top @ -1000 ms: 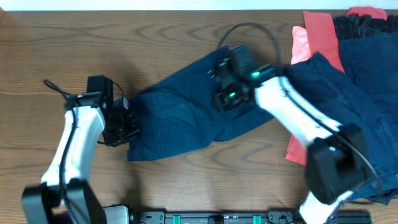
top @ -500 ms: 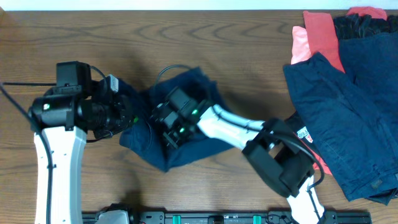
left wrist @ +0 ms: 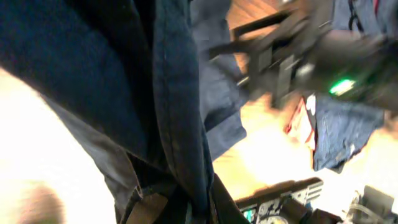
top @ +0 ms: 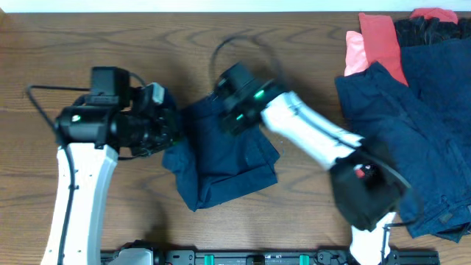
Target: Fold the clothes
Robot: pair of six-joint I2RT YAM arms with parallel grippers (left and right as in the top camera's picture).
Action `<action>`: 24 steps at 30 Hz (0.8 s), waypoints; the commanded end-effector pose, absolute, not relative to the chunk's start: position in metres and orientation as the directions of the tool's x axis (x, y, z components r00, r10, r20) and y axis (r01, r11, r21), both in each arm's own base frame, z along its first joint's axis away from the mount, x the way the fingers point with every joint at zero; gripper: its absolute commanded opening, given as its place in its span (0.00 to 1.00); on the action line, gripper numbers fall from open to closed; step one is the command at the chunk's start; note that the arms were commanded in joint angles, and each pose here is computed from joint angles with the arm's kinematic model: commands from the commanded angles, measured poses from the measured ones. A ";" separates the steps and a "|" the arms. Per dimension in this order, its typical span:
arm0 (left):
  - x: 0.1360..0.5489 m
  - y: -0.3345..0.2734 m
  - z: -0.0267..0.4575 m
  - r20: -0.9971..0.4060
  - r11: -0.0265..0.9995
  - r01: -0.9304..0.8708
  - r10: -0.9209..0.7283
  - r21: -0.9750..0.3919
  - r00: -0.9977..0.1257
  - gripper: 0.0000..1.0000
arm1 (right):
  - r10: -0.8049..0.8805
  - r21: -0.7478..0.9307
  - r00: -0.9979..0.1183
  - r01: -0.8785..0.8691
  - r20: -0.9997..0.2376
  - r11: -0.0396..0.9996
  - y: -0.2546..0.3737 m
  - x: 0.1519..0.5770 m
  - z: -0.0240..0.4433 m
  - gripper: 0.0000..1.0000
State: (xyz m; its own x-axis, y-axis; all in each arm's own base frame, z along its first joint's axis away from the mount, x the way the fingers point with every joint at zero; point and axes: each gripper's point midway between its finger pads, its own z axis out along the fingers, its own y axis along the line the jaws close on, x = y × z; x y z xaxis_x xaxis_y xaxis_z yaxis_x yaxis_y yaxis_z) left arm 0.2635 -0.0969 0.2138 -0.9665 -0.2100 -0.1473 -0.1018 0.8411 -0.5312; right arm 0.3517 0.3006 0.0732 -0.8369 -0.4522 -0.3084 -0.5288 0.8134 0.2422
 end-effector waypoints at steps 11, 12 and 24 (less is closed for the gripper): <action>0.276 -0.195 0.147 -0.010 0.844 0.052 0.055 -0.534 -0.998 0.06 | -0.117 0.059 -0.987 -0.124 -0.110 0.990 0.160 0.369 0.056 0.55; 0.276 -0.202 0.141 -0.006 0.843 0.067 0.075 -0.533 -0.997 0.13 | -0.096 0.069 -0.988 -0.105 -0.119 0.992 0.156 0.371 0.061 0.55; 0.386 -0.119 0.165 -0.394 0.954 0.086 -0.036 -0.287 -0.918 0.67 | -0.278 0.343 -0.902 -0.389 -0.330 0.855 0.207 0.349 0.160 0.58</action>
